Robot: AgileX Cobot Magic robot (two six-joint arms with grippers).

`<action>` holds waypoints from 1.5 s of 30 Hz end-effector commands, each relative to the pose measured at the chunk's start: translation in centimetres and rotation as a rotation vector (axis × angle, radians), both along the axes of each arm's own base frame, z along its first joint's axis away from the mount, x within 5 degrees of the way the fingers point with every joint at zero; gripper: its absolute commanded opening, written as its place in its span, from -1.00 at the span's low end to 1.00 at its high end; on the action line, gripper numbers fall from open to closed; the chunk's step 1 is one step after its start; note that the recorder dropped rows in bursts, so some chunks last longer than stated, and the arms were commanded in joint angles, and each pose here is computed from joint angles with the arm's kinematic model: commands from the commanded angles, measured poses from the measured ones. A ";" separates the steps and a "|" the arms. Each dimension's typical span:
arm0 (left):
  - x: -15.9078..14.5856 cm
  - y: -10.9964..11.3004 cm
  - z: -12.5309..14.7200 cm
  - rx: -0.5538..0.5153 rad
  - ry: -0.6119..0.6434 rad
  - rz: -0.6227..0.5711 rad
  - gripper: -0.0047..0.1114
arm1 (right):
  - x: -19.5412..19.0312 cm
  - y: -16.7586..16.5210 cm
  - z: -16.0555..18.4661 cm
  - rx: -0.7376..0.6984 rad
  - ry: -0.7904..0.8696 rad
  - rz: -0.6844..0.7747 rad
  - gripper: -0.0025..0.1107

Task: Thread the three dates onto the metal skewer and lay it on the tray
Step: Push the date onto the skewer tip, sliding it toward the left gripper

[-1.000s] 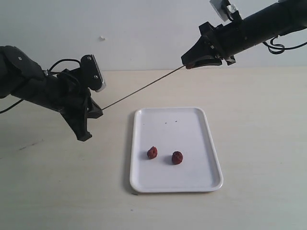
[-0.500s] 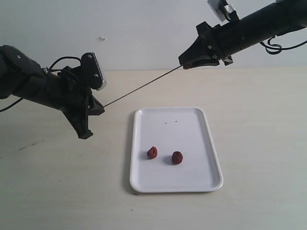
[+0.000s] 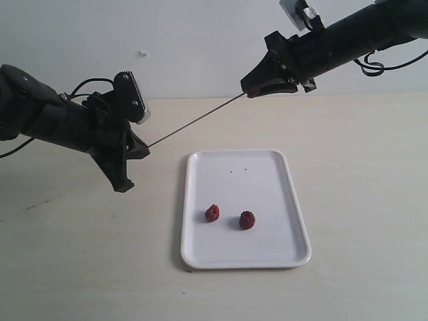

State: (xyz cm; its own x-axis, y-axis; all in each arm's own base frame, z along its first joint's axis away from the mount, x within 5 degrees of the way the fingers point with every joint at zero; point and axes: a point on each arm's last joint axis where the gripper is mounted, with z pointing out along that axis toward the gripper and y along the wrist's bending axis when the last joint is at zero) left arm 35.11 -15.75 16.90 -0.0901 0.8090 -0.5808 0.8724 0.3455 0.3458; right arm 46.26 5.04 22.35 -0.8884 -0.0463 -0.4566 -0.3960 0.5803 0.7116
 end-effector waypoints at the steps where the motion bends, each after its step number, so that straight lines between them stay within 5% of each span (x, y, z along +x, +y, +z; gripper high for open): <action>1: -0.1 -0.4 0.3 -0.035 0.007 0.002 -0.92 | 0.1 0.4 0.3 0.018 -0.009 0.004 -0.53; 13: -0.3 -0.9 0.5 -0.096 0.021 -0.031 -0.92 | 0.1 0.4 0.3 0.018 -0.007 0.003 -0.50; 21: -0.2 -1.0 0.6 -0.120 0.029 0.000 -0.92 | 0.1 0.4 0.3 0.018 -0.007 0.003 0.20; 45: 0.1 -0.8 0.8 -0.194 0.076 0.124 -0.92 | -0.2 -0.4 4.4 0.016 -0.223 -0.019 0.18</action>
